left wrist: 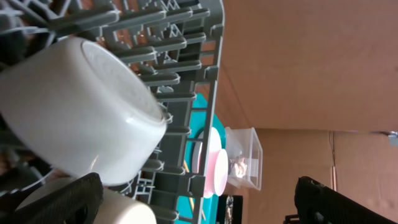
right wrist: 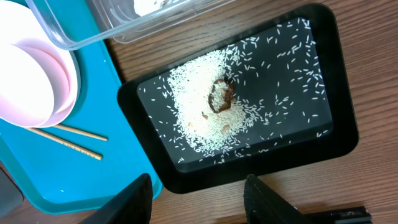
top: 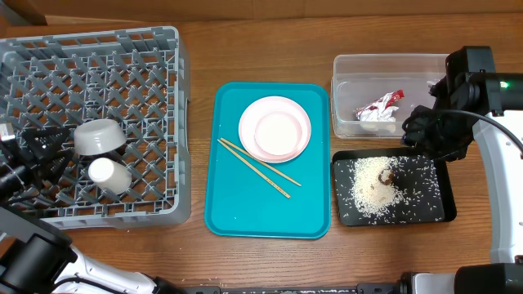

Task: Sort waste into correct bins and load items into the dishwasher

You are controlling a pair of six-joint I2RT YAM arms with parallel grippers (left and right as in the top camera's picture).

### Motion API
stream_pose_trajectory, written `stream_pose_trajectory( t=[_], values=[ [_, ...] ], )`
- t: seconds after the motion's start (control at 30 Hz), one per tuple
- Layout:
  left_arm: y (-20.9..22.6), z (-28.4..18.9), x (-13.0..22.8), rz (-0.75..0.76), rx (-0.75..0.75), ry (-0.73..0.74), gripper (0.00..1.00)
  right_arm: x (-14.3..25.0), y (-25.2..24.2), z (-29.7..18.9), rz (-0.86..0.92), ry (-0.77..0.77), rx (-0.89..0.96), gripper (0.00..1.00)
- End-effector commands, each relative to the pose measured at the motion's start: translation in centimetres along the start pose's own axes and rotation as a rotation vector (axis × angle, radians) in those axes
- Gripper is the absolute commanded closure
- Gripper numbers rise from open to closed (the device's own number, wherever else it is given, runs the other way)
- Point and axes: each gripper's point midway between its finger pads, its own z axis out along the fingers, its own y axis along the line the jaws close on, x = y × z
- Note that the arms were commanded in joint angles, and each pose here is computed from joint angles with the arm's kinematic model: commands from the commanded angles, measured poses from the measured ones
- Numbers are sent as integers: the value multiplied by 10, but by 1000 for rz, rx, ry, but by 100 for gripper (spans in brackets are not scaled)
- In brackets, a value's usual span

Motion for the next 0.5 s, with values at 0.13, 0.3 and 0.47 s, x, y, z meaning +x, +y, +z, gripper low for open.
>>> stream_pose_trajectory(
  t=[0.13, 0.3, 0.47],
  values=[
    [-89, 47, 38, 354, -35, 156, 0, -4, 2, -9, -6, -38, -5, 51],
    [-102, 98, 90, 503, -332, 379, 0, -5, 2, -9, -6, -39, -5, 51],
    [-88, 135, 142, 544, -660, 559, 0, -5, 2, -9, -6, -39, -5, 51]
  ],
)
